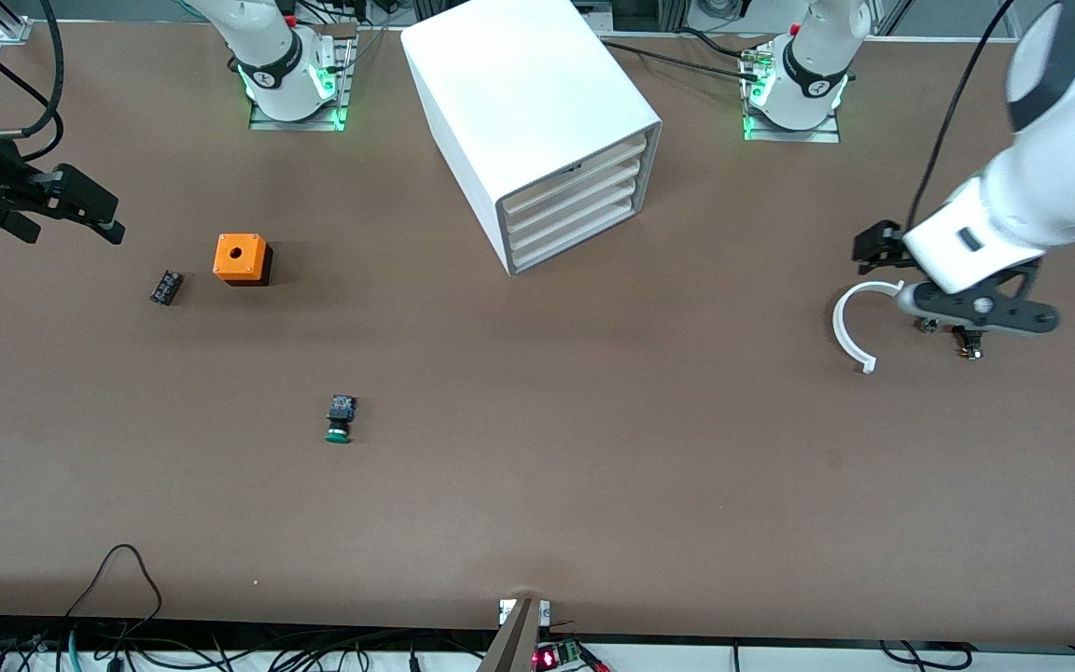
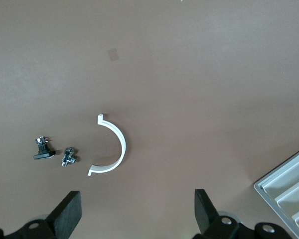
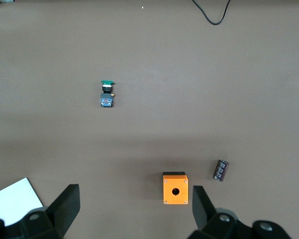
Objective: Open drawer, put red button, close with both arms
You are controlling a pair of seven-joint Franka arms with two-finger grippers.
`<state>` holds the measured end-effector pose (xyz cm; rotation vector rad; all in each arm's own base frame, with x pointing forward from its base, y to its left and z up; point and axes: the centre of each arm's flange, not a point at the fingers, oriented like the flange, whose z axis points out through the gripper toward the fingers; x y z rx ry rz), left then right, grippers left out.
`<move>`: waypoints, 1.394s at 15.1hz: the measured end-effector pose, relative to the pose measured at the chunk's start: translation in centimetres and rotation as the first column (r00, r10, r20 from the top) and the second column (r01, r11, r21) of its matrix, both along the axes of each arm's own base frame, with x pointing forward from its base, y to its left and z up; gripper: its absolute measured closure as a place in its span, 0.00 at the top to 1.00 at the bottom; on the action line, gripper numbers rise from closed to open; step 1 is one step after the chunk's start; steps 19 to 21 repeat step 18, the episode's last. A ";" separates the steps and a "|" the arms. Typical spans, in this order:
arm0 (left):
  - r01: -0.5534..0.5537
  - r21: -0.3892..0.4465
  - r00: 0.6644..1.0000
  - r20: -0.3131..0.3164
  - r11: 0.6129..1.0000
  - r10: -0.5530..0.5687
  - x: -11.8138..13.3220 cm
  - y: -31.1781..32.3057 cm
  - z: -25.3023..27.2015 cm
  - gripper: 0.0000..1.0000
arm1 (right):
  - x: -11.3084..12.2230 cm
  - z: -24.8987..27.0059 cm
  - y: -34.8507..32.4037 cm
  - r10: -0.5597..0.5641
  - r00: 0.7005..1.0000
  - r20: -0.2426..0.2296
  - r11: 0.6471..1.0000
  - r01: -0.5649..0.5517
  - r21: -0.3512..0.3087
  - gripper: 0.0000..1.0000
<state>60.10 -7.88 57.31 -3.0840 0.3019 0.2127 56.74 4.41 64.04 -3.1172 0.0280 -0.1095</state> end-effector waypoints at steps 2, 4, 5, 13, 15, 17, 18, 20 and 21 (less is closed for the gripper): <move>-0.023 -0.003 0.999 0.033 1.000 0.023 0.1 2.8 0.0 1.00 | 0.0 0.0 0.0 0.000 1.000 0.000 1.000 0.000 0.000 1.00; -0.042 -0.024 0.998 0.054 0.999 0.043 -0.6 4.6 -0.4 1.00 | 0.0 0.0 0.0 0.000 1.000 0.000 1.000 0.000 0.000 1.00; -0.051 -0.037 0.997 0.055 0.998 0.053 -1.1 5.3 -0.5 1.00 | 0.0 0.0 0.0 0.000 1.000 0.001 1.000 0.000 0.000 1.00; -0.070 -0.037 0.991 0.110 0.997 0.074 -4.1 6.0 2.0 1.00 | 0.1 0.1 0.0 0.000 1.000 0.006 1.000 0.000 0.000 1.00; -0.067 -0.036 0.992 0.110 0.997 0.070 -4.6 5.8 2.1 1.00 | 0.1 0.1 0.0 0.000 1.000 0.006 1.000 0.000 0.000 1.00; -0.064 -0.036 0.992 0.109 0.997 0.067 -4.6 5.6 1.9 1.00 | 0.1 0.1 0.0 0.000 1.000 0.007 1.000 0.000 0.000 1.00; -0.062 -0.036 0.992 0.109 0.997 0.066 -4.6 5.5 1.8 1.00 | 0.1 0.1 0.0 0.000 1.000 0.007 1.000 0.000 0.000 1.00; -0.062 -0.036 0.992 0.109 0.997 0.066 -4.6 5.5 1.8 1.00 | 0.1 0.1 0.0 0.000 1.000 0.007 1.000 0.000 0.000 1.00; -0.062 -0.036 0.992 0.109 0.997 0.066 -4.6 5.5 1.8 1.00 | 0.1 0.1 0.0 0.000 1.000 0.007 1.000 0.000 0.000 1.00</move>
